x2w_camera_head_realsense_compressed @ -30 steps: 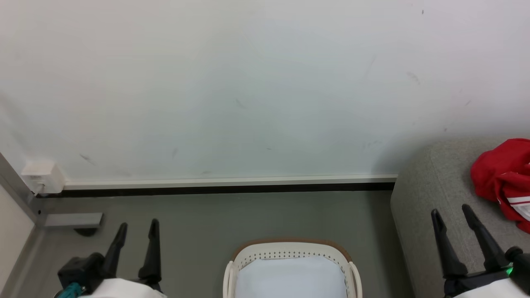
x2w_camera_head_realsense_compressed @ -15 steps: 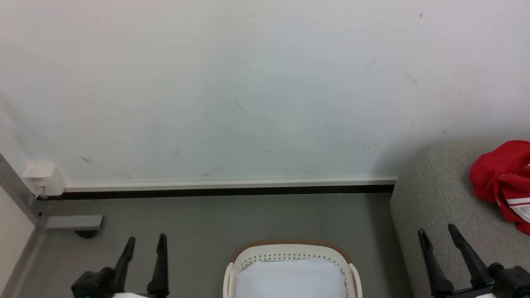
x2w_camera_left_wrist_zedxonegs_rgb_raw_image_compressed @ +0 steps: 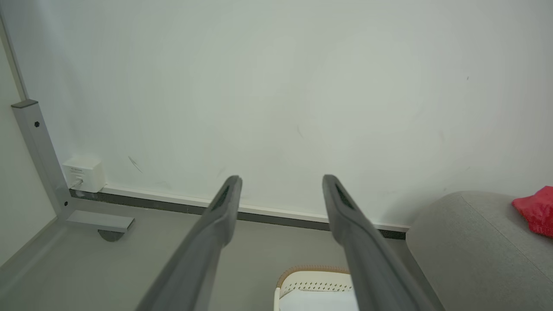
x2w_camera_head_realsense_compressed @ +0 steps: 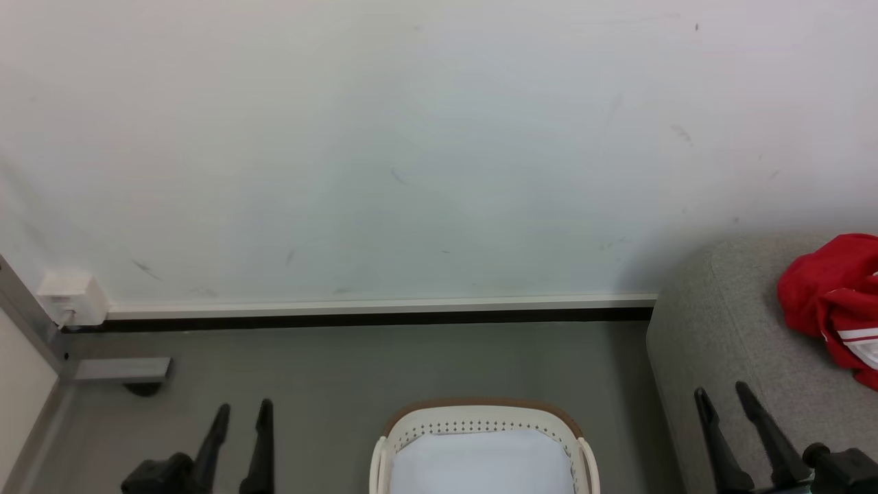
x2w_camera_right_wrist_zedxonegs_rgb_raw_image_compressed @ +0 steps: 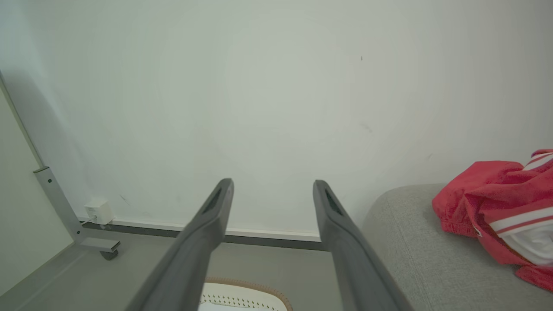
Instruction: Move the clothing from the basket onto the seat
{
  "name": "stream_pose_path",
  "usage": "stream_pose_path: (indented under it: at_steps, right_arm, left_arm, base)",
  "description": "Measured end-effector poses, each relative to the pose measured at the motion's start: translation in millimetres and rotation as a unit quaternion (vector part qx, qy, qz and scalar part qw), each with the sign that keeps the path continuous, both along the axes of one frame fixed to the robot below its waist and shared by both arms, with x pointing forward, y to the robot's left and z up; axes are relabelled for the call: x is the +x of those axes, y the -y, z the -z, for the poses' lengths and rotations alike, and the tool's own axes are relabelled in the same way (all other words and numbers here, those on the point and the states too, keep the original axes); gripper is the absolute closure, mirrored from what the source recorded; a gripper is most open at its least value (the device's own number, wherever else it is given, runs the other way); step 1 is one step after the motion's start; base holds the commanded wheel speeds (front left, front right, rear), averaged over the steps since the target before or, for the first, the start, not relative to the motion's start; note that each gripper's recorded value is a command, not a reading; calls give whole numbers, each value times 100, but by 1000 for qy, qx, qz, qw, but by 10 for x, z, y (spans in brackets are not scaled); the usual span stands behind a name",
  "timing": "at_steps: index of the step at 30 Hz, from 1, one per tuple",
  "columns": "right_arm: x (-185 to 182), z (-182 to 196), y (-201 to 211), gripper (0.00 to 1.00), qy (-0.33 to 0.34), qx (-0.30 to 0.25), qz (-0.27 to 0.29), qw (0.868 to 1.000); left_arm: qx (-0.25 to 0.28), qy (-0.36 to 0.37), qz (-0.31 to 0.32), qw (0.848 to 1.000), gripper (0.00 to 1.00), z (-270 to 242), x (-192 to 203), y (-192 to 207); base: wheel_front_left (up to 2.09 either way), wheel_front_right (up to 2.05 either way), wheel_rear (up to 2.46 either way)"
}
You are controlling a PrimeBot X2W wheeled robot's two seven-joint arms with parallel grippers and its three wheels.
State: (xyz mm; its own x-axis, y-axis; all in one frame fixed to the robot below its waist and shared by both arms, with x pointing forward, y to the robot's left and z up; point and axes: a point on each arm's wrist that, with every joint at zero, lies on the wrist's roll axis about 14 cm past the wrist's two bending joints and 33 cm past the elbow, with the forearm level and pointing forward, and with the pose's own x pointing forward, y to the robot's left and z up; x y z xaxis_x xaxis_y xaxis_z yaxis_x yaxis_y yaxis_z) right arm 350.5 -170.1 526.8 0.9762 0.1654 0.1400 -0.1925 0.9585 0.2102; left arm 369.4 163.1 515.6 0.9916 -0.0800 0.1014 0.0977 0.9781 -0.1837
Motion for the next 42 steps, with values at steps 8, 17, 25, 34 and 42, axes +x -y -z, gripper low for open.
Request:
stream_pose_path:
  at_steps: [8, 17, 25, 34, 42]
  right_arm:
    - [-34, 188, 13, 100, -41, 48, 10, 998]
    - [2, 221, 104, 100, -62, 119, 27, 991]
    - [36, 241, 151, 100, -77, 182, 37, 980]
    - [89, 230, 208, 100, -85, 242, 45, 965]
    - [114, 248, 229, 100, -95, 292, 49, 950]
  left_arm:
    - [-47, -45, -11, 998, 100, 212, -46, -38]
    - [-123, -64, -23, 990, 100, 248, -30, -108]
    - [-186, -75, -28, 979, 100, 260, -9, -138]
    - [-252, -82, -33, 964, 100, 256, 20, -174]
    - [-305, -88, -35, 948, 100, 253, 42, -199]
  base:
    - [0, 0, 0]
    - [0, 0, 0]
    - [0, 0, 0]
    - [0, 0, 0]
    - [0, 0, 0]
